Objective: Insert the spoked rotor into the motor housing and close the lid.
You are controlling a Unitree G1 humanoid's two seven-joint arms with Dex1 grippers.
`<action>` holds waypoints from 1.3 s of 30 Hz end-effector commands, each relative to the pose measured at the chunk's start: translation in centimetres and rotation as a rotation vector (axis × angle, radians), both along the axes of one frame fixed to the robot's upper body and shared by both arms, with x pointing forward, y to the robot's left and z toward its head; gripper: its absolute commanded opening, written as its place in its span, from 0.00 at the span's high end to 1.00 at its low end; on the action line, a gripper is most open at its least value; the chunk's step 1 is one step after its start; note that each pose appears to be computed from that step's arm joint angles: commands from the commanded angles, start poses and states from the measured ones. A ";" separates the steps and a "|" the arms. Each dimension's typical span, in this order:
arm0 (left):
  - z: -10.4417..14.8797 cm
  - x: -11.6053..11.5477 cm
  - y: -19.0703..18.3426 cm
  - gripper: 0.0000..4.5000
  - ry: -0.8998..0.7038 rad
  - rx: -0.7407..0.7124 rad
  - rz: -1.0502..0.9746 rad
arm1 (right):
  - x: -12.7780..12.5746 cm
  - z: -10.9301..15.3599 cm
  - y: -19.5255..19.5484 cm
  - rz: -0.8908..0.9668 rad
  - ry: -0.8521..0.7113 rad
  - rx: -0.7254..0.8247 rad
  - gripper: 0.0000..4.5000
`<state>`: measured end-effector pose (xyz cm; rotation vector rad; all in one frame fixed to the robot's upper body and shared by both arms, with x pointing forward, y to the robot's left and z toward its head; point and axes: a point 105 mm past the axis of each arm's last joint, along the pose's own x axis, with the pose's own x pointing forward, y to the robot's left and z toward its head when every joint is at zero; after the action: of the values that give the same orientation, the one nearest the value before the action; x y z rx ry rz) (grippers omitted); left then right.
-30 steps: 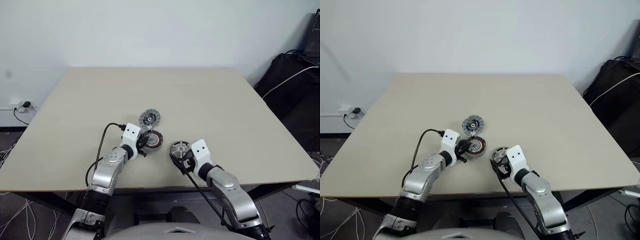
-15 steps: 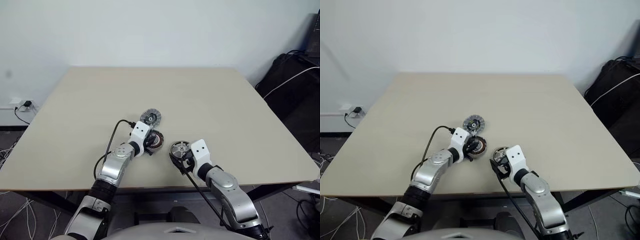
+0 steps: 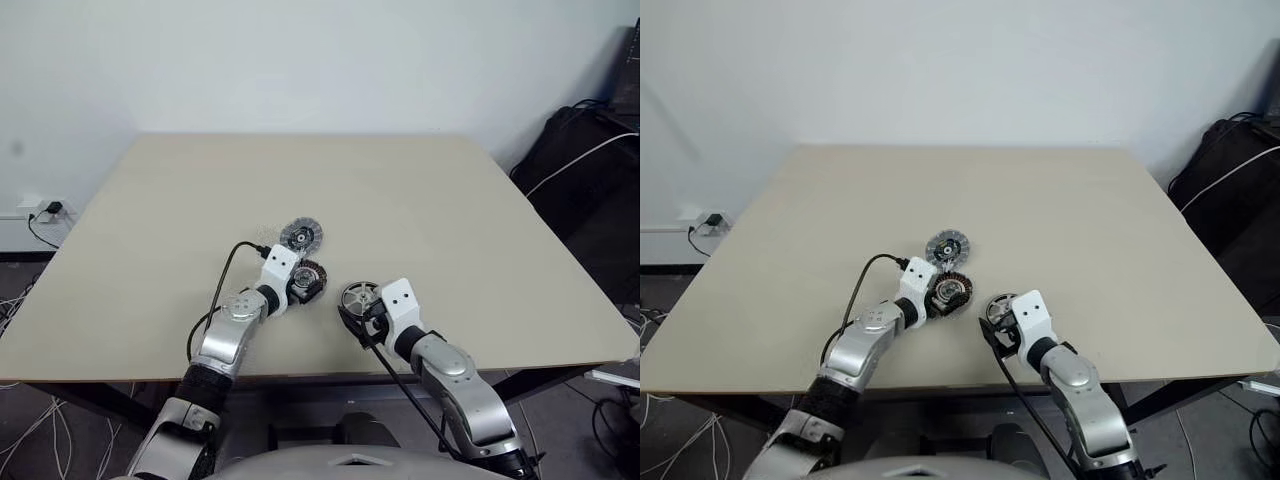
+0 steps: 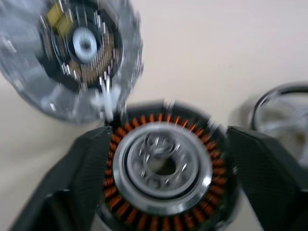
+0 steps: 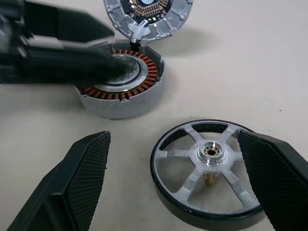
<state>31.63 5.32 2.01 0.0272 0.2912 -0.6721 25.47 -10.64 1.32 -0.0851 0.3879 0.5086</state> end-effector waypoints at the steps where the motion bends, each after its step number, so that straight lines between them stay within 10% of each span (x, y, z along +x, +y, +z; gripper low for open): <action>1: 4.0 -1.0 -0.9 0.40 -0.119 -0.121 -0.051 | 0.6 1.6 0.3 0.010 -0.059 0.020 0.00; 5: 4.1 -2.8 0.3 0.68 -0.128 -0.119 -0.032 | 0.7 1.8 0.8 0.026 -0.055 0.038 0.00; 9: 3.4 -4.4 2.7 0.98 -0.170 -0.046 0.038 | 1.2 2.0 1.7 0.056 -0.048 0.028 0.27; 19: 0.7 -7.7 6.5 0.99 -0.179 0.038 0.219 | 4.1 2.6 6.1 0.147 -0.033 -0.026 0.99; 39: -0.7 -8.8 5.9 0.99 -0.149 0.051 0.215 | 8.9 1.1 8.2 0.096 0.028 -0.157 0.99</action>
<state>22.51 11.41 0.50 0.0911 0.2071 -0.4395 33.22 -2.69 0.68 -0.2437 0.5231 0.5856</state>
